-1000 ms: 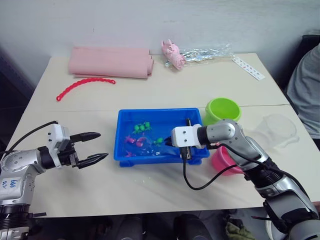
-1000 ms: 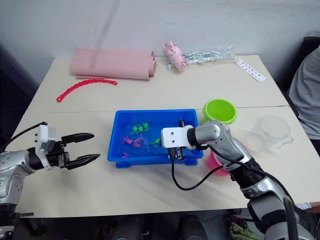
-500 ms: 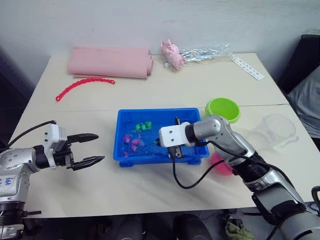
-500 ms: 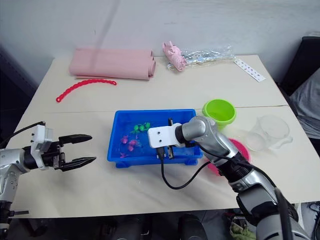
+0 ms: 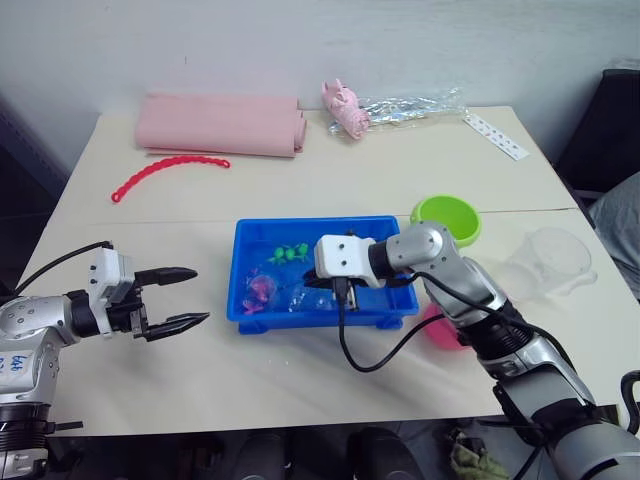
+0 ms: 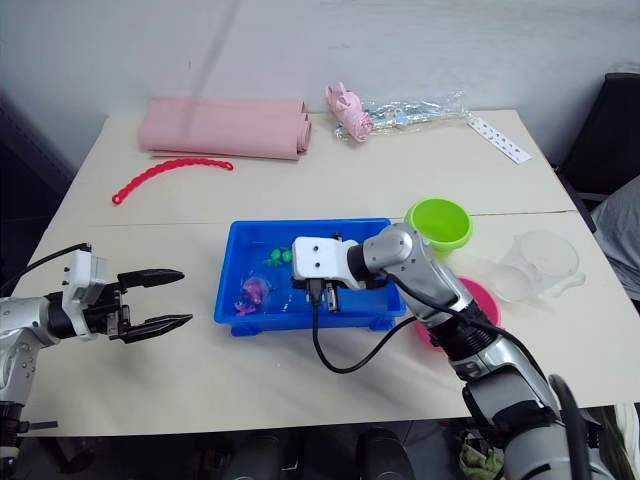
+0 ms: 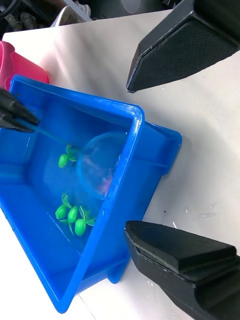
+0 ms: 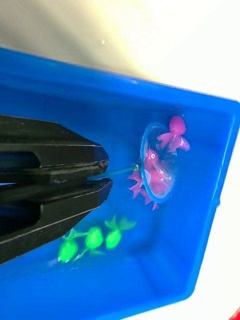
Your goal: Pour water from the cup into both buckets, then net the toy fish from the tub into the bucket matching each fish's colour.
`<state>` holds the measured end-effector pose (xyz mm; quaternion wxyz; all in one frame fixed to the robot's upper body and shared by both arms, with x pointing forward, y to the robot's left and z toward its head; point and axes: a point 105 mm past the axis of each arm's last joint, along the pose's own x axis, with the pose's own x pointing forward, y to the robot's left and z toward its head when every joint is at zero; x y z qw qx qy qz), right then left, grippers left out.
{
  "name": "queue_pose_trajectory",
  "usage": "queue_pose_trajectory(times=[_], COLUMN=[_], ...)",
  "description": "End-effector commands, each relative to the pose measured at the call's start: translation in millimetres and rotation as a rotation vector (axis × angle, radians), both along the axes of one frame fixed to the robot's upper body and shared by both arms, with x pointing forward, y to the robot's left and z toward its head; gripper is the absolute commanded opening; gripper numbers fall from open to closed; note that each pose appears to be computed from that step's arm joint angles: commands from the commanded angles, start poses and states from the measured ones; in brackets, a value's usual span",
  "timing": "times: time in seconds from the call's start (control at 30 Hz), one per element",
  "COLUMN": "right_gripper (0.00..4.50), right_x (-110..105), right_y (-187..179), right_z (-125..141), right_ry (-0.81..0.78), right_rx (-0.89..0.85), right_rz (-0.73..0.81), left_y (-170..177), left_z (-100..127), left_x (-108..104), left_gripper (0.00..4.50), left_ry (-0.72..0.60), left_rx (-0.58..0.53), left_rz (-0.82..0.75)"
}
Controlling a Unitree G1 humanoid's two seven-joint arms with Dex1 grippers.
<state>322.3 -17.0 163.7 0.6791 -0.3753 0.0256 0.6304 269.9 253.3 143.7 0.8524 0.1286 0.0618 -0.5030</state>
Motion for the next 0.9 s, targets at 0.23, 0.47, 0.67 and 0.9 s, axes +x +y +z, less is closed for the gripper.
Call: queue_pose_trajectory(times=[0.23, 0.47, 0.67, 0.9], right_gripper=[0.00, 0.00, 0.00, 0.00], right_x=[1.7, 1.8, 1.6, 7.9], right_y=[-10.1, -12.5, -5.8, -5.2], right_z=[13.3, 5.6, 3.1, 10.1], right_ry=[0.048, -0.025, -0.141, -0.165], right_rx=[0.068, -0.014, -0.084, -0.034], right_rz=[-0.033, 0.004, 0.054, 0.035], left_y=[4.8, 5.8, 4.3, 4.0], left_z=[4.4, 4.0, 3.6, 2.3], left_x=[-0.1, 0.2, -0.6, -3.0], left_gripper=[4.47, 4.47, 4.47, 4.47], left_ry=[-0.023, -0.021, -0.021, -0.017], left_rx=[0.015, 0.017, 0.016, 0.016], left_rz=[0.016, 0.020, 0.018, 0.021])
